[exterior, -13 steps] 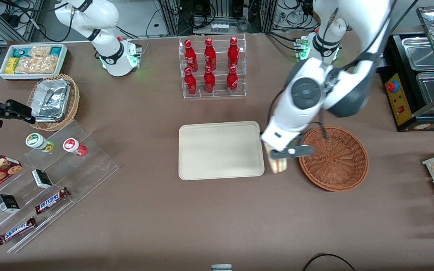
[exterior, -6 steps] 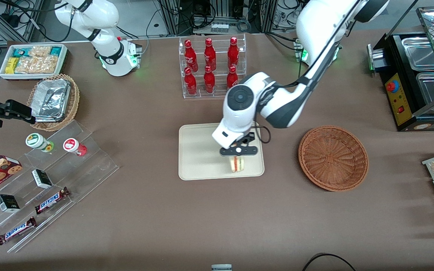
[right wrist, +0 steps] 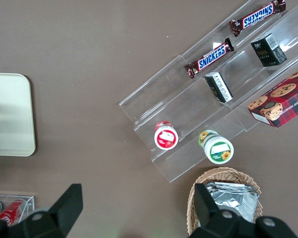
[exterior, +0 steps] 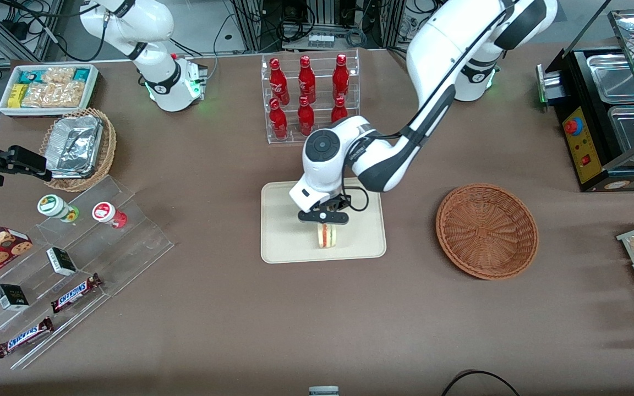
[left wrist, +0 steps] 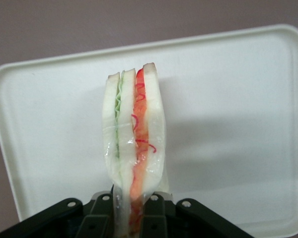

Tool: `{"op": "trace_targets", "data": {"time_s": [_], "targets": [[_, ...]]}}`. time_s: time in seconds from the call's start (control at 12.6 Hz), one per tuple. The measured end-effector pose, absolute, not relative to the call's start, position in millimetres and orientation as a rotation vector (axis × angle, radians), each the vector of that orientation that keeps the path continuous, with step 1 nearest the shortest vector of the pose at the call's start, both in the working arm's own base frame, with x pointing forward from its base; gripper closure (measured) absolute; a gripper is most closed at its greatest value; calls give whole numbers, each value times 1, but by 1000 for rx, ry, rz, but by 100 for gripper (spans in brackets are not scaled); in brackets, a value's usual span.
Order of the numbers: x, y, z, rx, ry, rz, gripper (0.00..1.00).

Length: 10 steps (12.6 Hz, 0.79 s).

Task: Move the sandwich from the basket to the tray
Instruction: 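Lower the sandwich onto the tray and open the left gripper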

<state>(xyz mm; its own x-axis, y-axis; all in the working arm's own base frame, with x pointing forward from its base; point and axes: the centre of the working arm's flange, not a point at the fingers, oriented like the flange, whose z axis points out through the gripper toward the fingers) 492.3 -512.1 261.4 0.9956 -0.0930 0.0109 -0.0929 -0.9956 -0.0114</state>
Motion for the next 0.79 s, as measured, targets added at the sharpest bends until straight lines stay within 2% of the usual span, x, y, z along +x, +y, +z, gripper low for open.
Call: {"op": "trace_targets", "data": {"time_s": [0.32, 0.47, 0.79], "targets": [[484, -518, 243, -3117, 168, 5, 82], [481, -520, 239, -3114, 175, 12, 76], [484, -522, 243, -3120, 176, -7, 34]]}}
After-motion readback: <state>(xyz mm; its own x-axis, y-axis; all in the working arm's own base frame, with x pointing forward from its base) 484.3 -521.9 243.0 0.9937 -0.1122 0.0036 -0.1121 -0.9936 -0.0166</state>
